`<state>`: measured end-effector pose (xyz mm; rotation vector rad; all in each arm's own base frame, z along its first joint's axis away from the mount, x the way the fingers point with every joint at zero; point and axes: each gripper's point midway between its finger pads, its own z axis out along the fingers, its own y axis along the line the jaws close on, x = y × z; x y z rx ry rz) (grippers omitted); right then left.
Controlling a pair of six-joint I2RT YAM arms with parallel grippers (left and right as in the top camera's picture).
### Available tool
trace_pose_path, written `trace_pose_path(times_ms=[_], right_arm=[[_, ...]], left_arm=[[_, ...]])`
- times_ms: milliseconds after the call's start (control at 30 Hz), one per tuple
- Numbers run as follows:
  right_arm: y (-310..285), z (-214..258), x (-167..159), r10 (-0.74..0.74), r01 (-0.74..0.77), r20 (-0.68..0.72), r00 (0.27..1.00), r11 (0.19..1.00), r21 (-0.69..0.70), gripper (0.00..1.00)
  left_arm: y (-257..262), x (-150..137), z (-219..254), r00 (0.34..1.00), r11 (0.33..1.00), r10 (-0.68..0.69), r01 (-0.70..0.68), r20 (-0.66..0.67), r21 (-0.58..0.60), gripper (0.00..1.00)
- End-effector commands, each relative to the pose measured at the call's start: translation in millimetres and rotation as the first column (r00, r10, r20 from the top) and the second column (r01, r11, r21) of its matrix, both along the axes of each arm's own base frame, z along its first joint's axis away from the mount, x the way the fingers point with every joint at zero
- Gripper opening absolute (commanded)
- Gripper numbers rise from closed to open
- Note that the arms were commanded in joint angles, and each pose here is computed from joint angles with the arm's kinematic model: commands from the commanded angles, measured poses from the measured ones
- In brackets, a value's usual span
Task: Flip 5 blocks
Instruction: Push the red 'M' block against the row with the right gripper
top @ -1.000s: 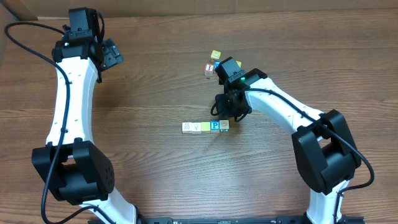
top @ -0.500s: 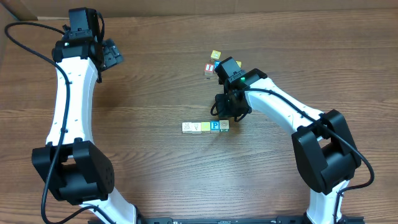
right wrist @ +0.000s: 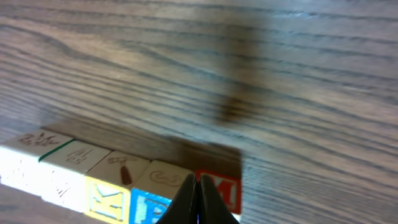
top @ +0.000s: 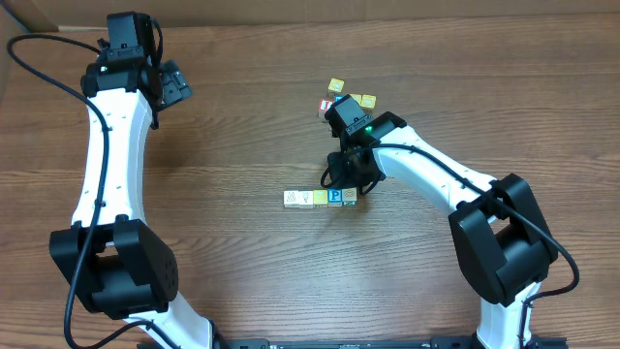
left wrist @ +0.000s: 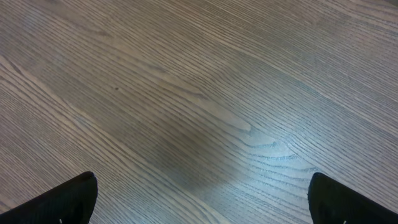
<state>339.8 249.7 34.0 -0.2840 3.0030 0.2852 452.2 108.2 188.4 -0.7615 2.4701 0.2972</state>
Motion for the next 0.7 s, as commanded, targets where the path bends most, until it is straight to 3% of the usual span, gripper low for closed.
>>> trace_pose_path(times_ms=[0, 667], right_arm=[[-2.0, 4.7, 11.0, -0.012, 0.013, 0.047, 0.999, 1.0, -0.023, 0.04], [-5.6, 2.8, 1.1, -0.03, 0.03, 0.003, 1.0, 0.999, -0.037, 0.04]], left_arm=[[4.0, 0.9, 13.8, 0.999, 1.0, 0.028, -0.029, 0.039, 0.006, 1.0], [4.0, 1.0, 13.8, 0.999, 1.0, 0.028, -0.029, 0.04, 0.006, 1.0]])
